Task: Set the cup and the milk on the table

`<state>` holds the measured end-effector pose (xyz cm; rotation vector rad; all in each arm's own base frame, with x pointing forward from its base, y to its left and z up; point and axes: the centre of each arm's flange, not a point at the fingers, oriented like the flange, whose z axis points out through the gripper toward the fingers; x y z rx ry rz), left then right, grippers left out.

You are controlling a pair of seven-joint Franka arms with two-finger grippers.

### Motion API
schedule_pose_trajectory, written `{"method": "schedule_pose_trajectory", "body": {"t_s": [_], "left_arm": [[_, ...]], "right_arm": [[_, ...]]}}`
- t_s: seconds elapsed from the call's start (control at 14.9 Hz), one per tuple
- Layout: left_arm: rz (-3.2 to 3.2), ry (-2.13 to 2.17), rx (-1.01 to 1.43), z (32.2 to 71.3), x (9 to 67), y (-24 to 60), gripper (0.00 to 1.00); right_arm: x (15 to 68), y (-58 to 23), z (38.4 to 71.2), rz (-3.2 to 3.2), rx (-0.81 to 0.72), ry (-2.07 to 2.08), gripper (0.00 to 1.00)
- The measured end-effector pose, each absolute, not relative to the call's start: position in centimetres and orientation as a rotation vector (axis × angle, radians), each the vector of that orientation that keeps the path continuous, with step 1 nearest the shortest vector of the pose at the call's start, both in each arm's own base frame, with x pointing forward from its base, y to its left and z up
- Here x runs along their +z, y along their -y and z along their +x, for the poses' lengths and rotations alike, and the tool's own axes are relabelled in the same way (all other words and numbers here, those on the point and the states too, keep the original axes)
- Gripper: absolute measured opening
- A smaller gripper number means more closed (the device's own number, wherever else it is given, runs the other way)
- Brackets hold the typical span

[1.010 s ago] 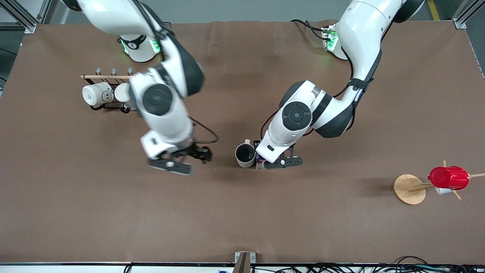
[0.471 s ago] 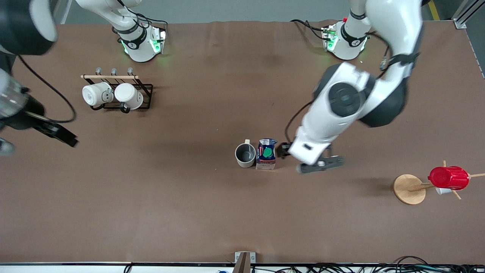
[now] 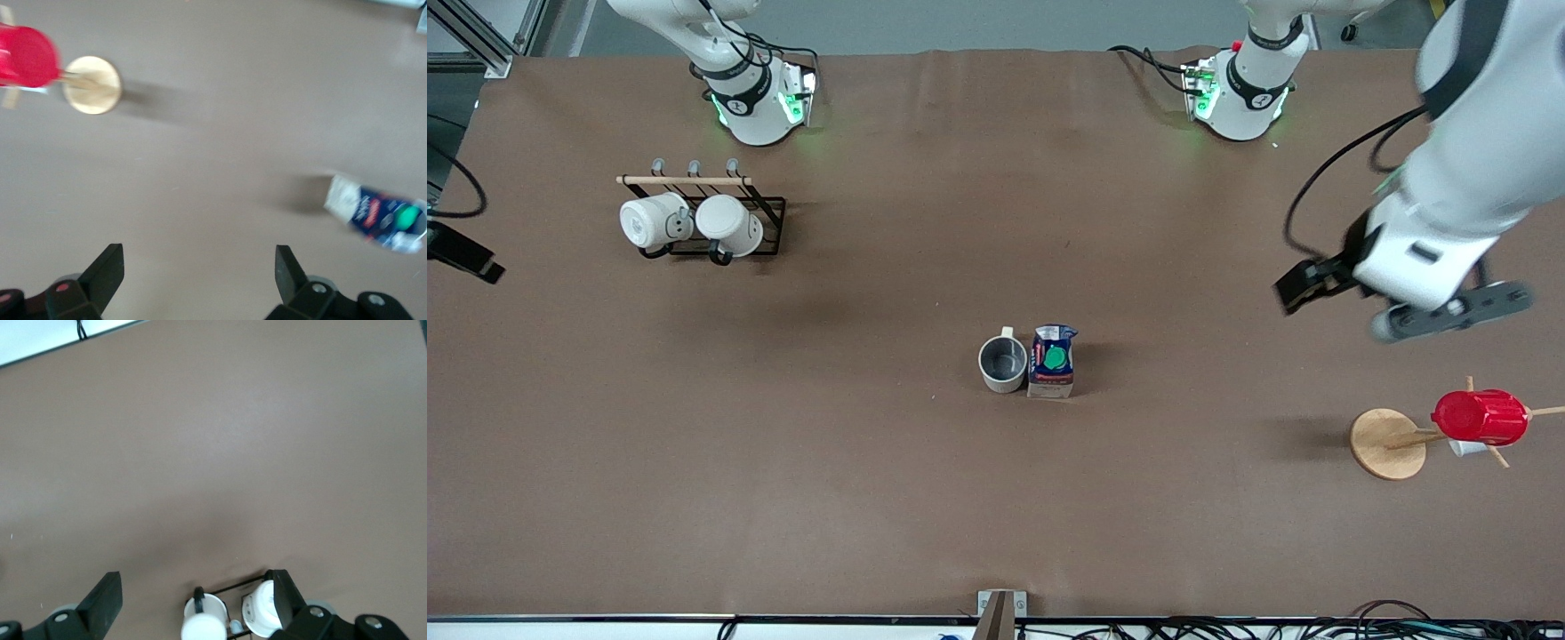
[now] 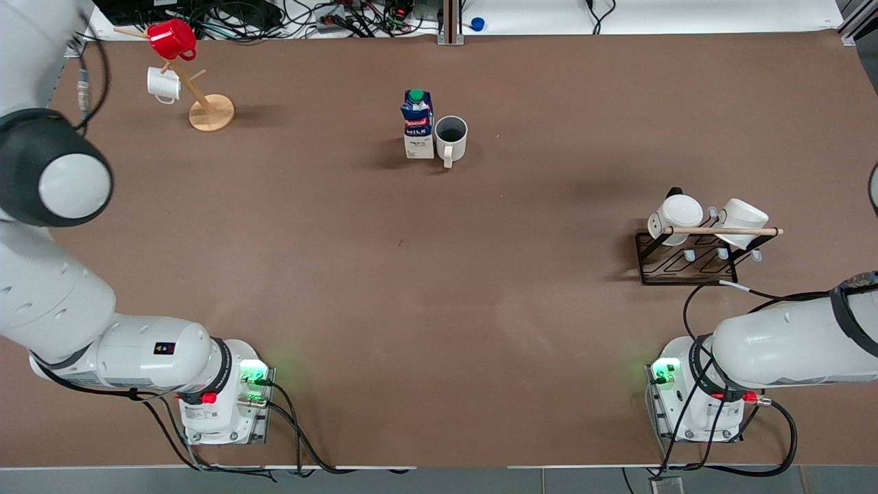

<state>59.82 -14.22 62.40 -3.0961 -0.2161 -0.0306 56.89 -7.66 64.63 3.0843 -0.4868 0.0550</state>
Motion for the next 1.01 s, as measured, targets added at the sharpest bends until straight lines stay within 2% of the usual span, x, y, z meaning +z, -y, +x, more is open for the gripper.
{"method": "schedule_pose_trajectory", "body": {"t_s": [0.27,0.67,1.01], "left_arm": [[-3.085,0.021,-0.033,57.0,64.9,9.0,1.00],[-3.090,-0.080,0.008,53.2,65.0,7.4,1.00],[-3.083,-0.136,-0.002,52.1,65.4,7.2,1.00]], "right_arm": [[64.6,9.2,56.3,3.144,0.034,0.451,1.00],[64.3,6.3,56.4,3.159,-0.016,0.368,1.00],[64.3,6.6,56.3,3.167,-0.020,0.288,1.00]]}}
